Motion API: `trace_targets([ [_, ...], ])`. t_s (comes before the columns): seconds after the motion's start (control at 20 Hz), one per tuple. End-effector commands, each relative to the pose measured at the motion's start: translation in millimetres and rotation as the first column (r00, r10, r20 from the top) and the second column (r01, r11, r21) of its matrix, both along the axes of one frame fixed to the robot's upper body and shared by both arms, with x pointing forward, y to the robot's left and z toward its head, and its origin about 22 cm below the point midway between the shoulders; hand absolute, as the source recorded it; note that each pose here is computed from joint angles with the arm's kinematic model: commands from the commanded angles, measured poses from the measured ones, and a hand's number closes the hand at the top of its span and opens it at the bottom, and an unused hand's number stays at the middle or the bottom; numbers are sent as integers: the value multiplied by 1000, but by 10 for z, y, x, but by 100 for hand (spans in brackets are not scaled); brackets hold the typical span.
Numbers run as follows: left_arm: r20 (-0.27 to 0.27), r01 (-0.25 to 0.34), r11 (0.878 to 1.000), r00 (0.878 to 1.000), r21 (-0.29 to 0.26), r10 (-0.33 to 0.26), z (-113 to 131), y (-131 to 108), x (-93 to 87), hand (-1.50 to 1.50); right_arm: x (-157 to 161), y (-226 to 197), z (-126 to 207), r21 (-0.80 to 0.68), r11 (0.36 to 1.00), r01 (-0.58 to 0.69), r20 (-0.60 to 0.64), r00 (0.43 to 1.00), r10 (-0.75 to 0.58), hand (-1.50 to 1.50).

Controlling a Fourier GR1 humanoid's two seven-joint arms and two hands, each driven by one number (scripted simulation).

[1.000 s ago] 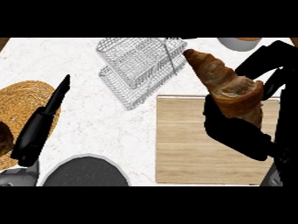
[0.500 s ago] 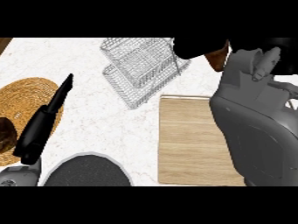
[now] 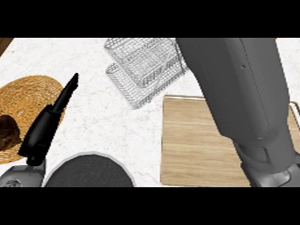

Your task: Pick the croissant from the tray and place it in the tiered basket

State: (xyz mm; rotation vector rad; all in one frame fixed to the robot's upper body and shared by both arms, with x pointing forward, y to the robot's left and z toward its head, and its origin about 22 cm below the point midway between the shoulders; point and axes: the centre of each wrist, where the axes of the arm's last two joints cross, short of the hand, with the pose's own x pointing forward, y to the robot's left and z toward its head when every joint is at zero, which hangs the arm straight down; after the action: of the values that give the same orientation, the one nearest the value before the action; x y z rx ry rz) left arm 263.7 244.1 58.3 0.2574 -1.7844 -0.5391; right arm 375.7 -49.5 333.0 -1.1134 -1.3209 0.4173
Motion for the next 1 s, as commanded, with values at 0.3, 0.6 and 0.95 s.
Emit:
trace_targets([
  [0.3,14,31,999,999,13,-31,53,-41,85,0,526,11,-458,312,948,58,12,998,-65,-150],
  [0.6,10,49,999,999,-4,-49,31,-184,77,0,653,23,-663,424,905,6,160,984,-82,-150],
  [0.95,15,1,1000,1000,-12,-1,19,16,45,0,711,-74,-501,447,892,61,435,857,-276,-150],
])
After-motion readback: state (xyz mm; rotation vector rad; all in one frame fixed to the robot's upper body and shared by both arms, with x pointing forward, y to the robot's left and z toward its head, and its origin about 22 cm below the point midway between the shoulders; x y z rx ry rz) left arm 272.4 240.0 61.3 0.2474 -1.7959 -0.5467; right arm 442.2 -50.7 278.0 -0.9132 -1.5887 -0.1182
